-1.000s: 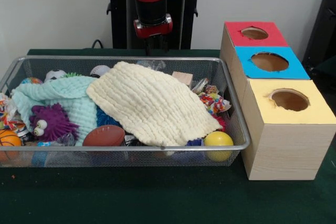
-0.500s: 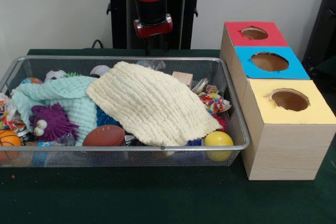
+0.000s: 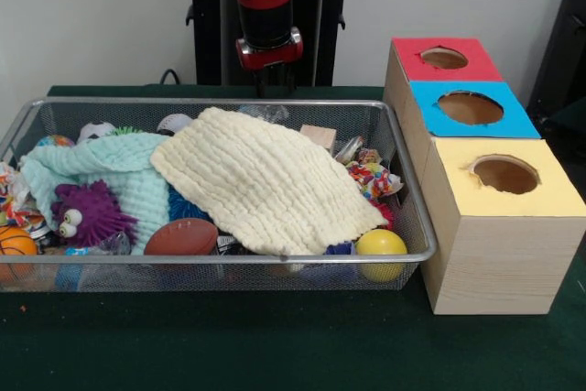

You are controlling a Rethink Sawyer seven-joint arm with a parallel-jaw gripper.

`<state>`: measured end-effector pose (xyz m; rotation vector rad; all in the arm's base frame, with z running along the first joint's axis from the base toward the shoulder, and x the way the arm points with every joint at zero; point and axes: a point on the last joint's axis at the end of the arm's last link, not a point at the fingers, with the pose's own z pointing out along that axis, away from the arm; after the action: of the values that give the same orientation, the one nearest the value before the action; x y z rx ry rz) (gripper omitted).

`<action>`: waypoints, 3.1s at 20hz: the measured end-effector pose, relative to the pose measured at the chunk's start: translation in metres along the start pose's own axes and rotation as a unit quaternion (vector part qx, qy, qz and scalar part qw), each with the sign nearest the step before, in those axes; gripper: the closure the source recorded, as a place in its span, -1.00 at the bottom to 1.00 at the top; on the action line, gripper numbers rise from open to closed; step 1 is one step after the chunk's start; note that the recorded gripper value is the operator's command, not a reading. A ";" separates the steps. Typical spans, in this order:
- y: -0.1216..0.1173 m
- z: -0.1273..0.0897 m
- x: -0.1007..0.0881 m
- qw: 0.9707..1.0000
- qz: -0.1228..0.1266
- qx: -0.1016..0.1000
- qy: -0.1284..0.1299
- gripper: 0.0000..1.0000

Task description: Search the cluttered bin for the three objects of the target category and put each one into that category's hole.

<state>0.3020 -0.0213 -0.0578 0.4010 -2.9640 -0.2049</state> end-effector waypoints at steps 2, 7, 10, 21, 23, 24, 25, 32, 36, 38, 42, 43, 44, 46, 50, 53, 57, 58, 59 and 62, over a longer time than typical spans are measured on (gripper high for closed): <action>0.001 0.000 0.000 1.000 -0.003 0.001 -0.001 -1.00; 0.002 0.000 0.001 1.000 -0.009 0.008 -0.003 -1.00; 0.003 0.000 0.002 1.000 -0.013 0.010 -0.004 -1.00; 0.000 0.000 0.007 1.000 -0.023 0.009 -0.006 -1.00; -0.001 0.000 0.008 1.000 -0.025 0.009 -0.006 -1.00; -0.001 0.000 0.008 1.000 -0.026 0.009 -0.007 -1.00; -0.001 0.000 0.009 1.000 -0.027 0.009 -0.007 -1.00; 0.000 0.000 0.009 0.999 -0.040 0.013 -0.005 -1.00; 0.002 0.000 0.008 0.999 -0.047 0.017 -0.003 -1.00; 0.002 0.001 0.008 0.998 -0.052 0.021 -0.001 -1.00; 0.003 0.001 0.008 0.998 -0.057 0.026 0.001 -1.00; 0.002 0.001 0.008 0.998 -0.059 0.029 0.002 -1.00; 0.002 0.001 0.008 0.998 -0.061 0.030 0.002 -1.00; 0.003 0.001 0.007 0.997 -0.064 0.033 0.004 -1.00; -0.003 0.000 0.010 0.997 -0.066 0.045 0.009 -1.00; -0.007 -0.001 0.011 0.996 -0.067 0.051 0.011 -1.00; -0.011 -0.003 0.015 0.995 -0.070 0.063 0.017 -1.00; -0.011 -0.004 0.016 0.995 -0.071 0.065 0.019 -1.00; -0.011 -0.004 0.017 0.995 -0.072 0.067 0.021 -1.00; -0.013 -0.007 0.016 0.994 -0.074 0.072 0.021 -1.00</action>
<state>0.2907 -0.0386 -0.0512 0.6363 -2.9188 0.0008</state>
